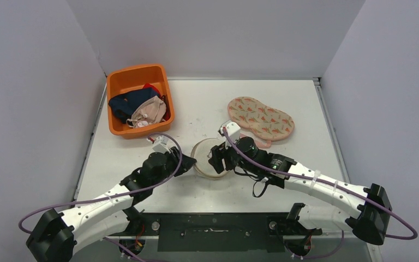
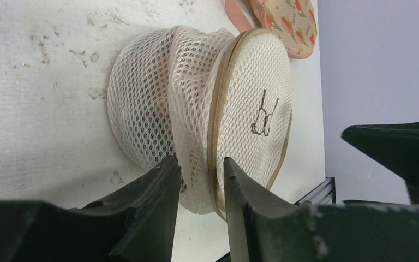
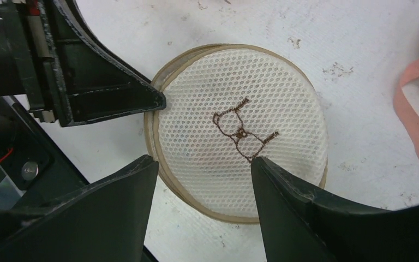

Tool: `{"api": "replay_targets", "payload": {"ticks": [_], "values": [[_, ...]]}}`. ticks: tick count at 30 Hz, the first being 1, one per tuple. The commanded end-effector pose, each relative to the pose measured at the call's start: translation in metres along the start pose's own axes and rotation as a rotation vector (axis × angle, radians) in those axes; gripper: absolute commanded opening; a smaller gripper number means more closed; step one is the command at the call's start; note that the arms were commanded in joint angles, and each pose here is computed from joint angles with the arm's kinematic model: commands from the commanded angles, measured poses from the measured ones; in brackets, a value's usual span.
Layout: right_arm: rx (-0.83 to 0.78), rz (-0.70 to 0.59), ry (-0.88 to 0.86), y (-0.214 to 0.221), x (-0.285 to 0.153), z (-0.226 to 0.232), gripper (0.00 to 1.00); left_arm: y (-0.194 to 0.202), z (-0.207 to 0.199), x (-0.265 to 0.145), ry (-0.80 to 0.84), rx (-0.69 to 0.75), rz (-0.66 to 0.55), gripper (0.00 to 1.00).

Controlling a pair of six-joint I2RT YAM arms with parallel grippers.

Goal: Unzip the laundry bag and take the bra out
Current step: Open the laundry bag at the center of the board.

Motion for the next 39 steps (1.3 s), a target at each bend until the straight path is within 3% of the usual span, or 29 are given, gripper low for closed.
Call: {"api": "replay_targets", "payload": {"ticks": [1,5,13,24,27,35,39], "values": [[0.009,-0.1,0.029,-0.007,0.012,-0.001,0.64,-0.023,-0.019,-0.007,0.028,0.056,-0.04,0.37],[0.007,-0.096,0.02,-0.003,0.019,0.002,0.63,-0.028,-0.012,-0.014,-0.018,0.088,-0.071,0.41],[-0.003,-0.087,0.003,0.001,0.027,0.009,0.63,-0.036,-0.012,-0.007,-0.054,0.144,-0.082,0.39],[-0.001,-0.082,-0.021,0.009,0.03,0.015,0.64,-0.026,0.0,0.01,-0.112,0.166,-0.045,0.03],[-0.012,-0.06,-0.032,0.016,0.035,0.018,0.64,-0.022,0.004,0.011,-0.105,0.161,-0.043,0.0],[-0.02,-0.083,-0.024,0.021,0.05,0.025,0.66,-0.016,-0.014,0.01,0.11,0.103,-0.085,0.0],[-0.017,-0.12,0.026,0.021,0.046,0.023,0.71,-0.016,-0.028,0.011,0.224,0.082,-0.1,0.0]]}}
Point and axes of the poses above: each gripper's point midway between its finger pads, its own x axis out along the fingers, its own z axis along the line the jaws close on, y = z × x, the point moved 5 cm from there along -x, back along the fingers, and after that the axes turned 9 degrees about x, right-handed, at the moved point
